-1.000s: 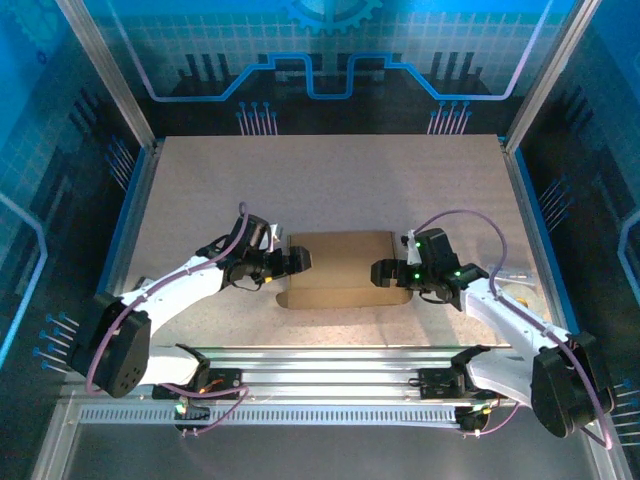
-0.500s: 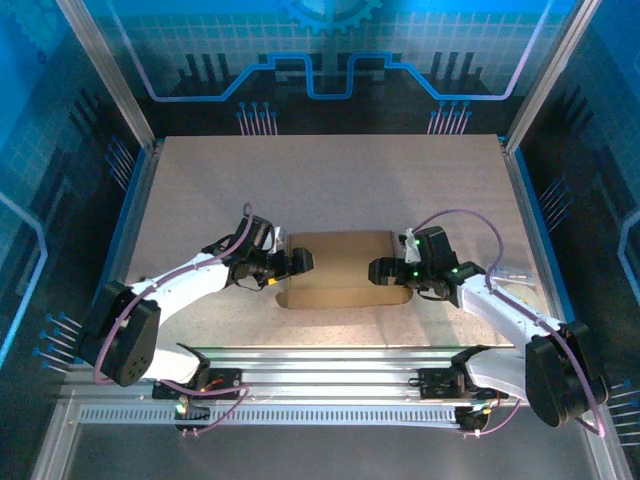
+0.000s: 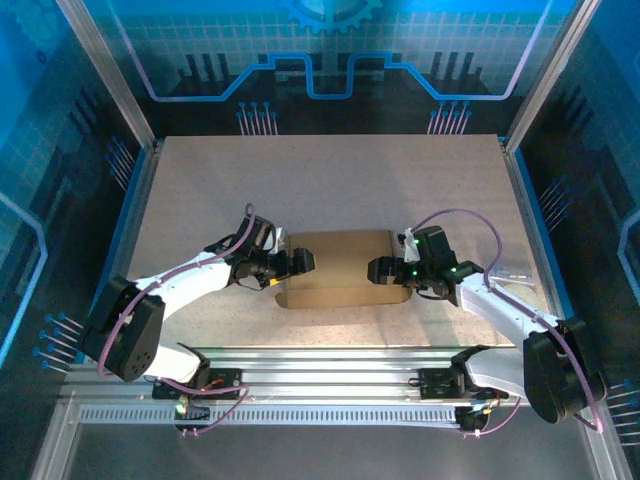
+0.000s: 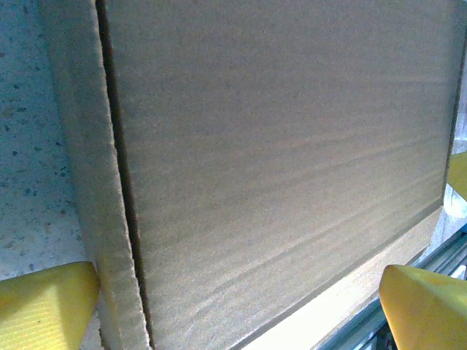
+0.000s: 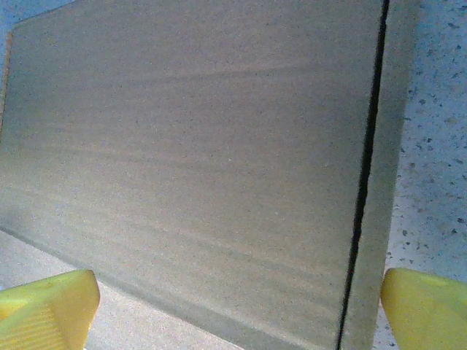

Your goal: Fold the paper box

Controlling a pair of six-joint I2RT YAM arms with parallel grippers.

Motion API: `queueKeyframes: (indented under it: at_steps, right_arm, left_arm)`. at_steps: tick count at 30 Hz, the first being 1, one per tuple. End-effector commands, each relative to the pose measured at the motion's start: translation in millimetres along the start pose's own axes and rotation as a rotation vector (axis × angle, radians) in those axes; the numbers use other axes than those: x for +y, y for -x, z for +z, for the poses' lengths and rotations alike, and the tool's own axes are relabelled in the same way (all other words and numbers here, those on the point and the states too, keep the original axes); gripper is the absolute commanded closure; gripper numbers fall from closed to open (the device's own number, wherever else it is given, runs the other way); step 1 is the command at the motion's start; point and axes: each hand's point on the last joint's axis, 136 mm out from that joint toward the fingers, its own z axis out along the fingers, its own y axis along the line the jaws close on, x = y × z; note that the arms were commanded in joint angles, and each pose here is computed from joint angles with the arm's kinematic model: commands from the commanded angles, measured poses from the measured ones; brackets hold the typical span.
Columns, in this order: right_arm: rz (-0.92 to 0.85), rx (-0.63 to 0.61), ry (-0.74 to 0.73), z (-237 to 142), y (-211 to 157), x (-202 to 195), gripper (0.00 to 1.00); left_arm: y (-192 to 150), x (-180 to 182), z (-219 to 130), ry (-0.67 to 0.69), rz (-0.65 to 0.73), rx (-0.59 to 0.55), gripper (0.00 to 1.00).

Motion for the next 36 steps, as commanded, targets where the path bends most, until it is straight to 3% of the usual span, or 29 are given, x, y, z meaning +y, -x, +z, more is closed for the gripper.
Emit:
queueKeyframes:
  at_steps: [1, 13, 24, 36]
  right_arm:
    - [0.013, -0.025, -0.050, -1, 4, -11, 0.00]
    - [-0.011, -0.022, -0.038, 5, 11, -8, 0.00]
    - [-0.035, -0.015, 0.045, 9, 12, 7, 0.00]
    - [-0.059, -0.044, 0.127, -24, 20, 34, 0.00]
  left_arm:
    - [4, 1, -4, 0.015, 0.002, -0.012, 0.01]
    - [10, 0, -4, 0.028, -0.001, -0.026, 0.01]
    - [10, -14, -4, -0.049, 0.012, -0.024, 0.01]
    - [8, -46, -35, -0.123, 0.056, -0.003, 0.01]
